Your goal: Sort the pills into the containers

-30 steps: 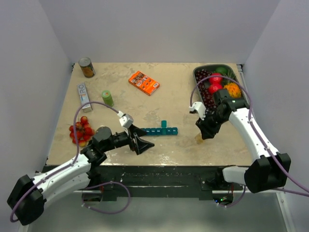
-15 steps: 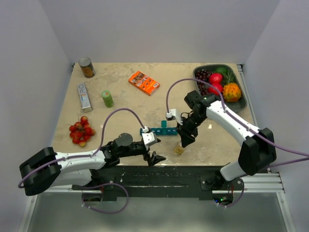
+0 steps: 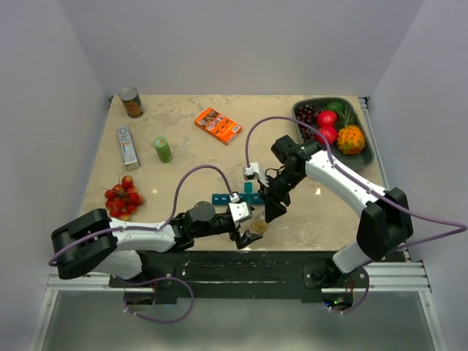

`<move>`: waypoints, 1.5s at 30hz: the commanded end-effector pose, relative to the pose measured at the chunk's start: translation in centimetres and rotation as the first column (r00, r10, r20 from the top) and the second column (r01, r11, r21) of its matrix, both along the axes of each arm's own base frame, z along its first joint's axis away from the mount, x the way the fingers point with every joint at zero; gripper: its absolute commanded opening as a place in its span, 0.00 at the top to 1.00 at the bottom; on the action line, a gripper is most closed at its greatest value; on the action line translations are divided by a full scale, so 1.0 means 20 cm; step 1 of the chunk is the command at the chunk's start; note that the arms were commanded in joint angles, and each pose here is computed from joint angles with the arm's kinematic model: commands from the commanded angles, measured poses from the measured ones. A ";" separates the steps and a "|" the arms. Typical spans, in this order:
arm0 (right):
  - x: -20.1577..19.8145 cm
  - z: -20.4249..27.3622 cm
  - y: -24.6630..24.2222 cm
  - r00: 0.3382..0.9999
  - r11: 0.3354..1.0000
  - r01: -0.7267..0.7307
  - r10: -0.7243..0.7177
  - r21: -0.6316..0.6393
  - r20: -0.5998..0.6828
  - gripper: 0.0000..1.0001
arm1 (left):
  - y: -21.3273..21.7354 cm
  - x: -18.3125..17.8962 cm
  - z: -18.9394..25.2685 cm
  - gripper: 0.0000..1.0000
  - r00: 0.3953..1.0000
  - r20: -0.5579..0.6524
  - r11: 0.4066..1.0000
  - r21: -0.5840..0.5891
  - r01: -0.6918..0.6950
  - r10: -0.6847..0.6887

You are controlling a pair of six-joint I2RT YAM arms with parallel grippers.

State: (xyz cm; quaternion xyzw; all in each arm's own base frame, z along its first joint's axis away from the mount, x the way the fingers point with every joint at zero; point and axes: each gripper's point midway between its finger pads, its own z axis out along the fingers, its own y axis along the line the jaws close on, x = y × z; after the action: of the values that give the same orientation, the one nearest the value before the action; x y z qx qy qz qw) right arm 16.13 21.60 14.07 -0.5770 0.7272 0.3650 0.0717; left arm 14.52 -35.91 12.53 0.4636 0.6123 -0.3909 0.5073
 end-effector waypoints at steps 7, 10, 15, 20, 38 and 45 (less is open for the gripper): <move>0.02 0.13 0.09 0.999 0.993 0.000 -0.004 0.118 0.033 0.99 | -0.12 0.11 0.06 0.12 0.995 -0.036 0.993 -0.063 -0.099 0.097; 0.01 0.14 0.09 1.000 0.993 0.000 -0.004 0.122 0.029 0.99 | -0.13 0.12 0.04 0.21 0.993 -0.058 0.993 -0.051 -0.109 0.106; 0.01 0.14 0.09 0.999 0.992 0.006 -0.010 0.128 0.033 0.99 | -0.14 0.09 0.03 0.63 0.994 -0.081 0.996 -0.043 -0.076 0.072; 0.02 0.16 0.09 0.997 0.989 -0.016 0.005 0.146 0.071 1.00 | -0.16 -0.04 0.04 1.00 0.990 -0.126 0.997 -0.054 0.051 -0.057; 0.14 0.29 0.10 0.935 0.969 -0.148 0.072 0.197 0.347 0.31 | -0.06 -0.08 0.04 1.00 0.974 -0.218 0.998 -0.018 0.057 -0.059; 0.17 0.42 0.12 0.969 0.968 0.093 -0.141 0.231 0.203 0.10 | -0.02 0.05 0.05 1.00 0.968 -0.224 0.994 0.000 -0.113 0.110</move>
State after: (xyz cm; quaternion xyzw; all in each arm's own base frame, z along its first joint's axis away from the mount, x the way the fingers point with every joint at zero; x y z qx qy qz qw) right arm 19.26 23.42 20.66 -0.6256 0.6576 0.3535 0.2264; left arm 13.58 -35.85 10.21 0.4220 0.6916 -0.4199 0.4090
